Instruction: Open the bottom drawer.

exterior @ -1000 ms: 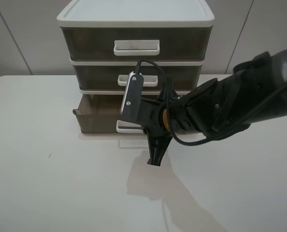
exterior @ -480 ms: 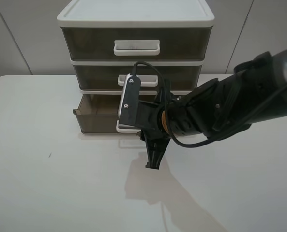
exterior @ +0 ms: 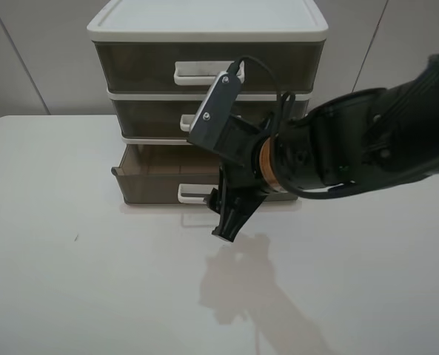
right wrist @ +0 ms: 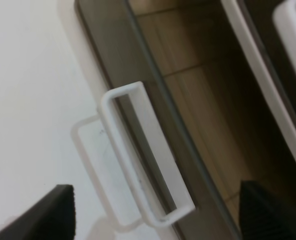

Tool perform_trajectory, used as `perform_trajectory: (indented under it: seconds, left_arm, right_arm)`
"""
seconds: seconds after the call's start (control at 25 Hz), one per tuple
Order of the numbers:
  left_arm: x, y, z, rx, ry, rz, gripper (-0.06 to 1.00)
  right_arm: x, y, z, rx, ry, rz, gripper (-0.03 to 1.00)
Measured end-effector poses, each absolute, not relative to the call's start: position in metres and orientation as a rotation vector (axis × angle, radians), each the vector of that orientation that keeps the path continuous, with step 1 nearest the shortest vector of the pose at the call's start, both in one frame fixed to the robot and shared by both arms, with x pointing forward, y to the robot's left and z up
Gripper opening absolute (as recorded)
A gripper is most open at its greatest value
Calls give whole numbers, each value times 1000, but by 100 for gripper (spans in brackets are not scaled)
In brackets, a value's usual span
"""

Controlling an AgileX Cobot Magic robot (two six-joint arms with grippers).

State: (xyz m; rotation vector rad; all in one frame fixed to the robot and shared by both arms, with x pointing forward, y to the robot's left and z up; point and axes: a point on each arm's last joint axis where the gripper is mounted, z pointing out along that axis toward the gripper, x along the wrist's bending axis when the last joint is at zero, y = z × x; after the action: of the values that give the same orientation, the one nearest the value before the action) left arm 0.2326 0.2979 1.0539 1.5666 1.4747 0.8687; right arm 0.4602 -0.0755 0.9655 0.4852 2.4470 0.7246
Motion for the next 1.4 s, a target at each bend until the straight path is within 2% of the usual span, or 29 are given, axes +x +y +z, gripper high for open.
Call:
perform_trajectory:
  seconds: [0.2,0.72,0.96,1.4]
  left_arm:
    - [233,298,1054,1567,1475,869,74]
    - [233,298,1054,1567,1475,869,74]
    - [233,298,1054,1567,1475,869,74]
    - [233,298,1054,1567,1475,869,74]
  right_arm:
    - [460,-110,1006,729,2380,758,73]
    - [419,-231,1100,1326,2077,1027,73]
    - [369,-278,1113,1442,1819,999,73]
    - [273,-289,1127,1409,1569,1071,73]
